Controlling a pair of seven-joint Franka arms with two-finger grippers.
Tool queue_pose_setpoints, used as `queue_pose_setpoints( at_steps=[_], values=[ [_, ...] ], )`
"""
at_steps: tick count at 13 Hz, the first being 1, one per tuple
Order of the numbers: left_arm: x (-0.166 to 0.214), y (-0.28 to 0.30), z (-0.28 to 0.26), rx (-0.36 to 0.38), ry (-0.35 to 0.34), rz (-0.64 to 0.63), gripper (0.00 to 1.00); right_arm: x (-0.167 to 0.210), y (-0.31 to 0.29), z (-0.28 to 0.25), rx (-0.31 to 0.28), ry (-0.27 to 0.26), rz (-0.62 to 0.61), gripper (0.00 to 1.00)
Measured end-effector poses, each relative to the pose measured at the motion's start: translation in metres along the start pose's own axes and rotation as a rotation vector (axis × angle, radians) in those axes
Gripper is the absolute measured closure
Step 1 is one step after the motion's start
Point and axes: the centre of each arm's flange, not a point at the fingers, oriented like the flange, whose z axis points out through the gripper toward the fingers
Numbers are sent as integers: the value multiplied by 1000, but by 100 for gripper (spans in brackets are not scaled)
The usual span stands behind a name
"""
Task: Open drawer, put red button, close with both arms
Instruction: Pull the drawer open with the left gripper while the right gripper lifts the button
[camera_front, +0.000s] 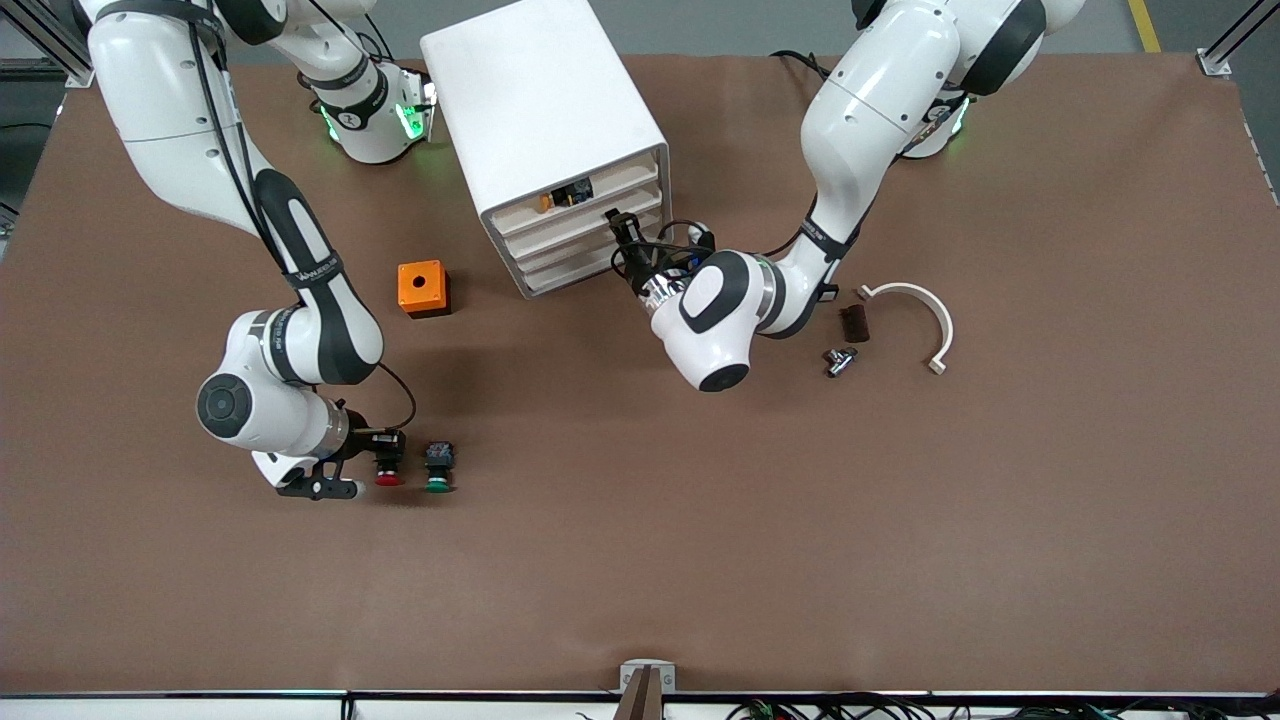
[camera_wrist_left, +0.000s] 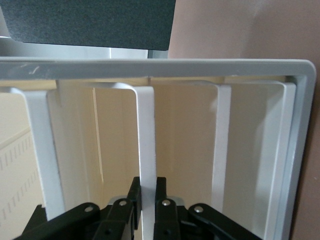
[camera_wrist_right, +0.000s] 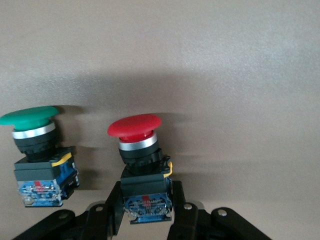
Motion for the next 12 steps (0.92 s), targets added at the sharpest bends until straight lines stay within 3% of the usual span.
queue_pose_setpoints(
  at_steps=[2,6,8,9,12],
  values=[
    [1,1,-28,-24,-37,5,86,3,-3,-8,3,-4,80,58],
    [26,15,-127,-77,-175,75,86,2,-19,-60,1,-35,162,58],
    [39,21,-159,-90,-222,111,86,-4,-23,-103,-49,-23,154,58],
    [41,22,-164,-95,-228,147,82,-10,-26,-125,-66,-20,177,58],
    [35,11,-171,-109,-233,206,47,-36,-52,-183,-77,-26,267,58]
  ],
)
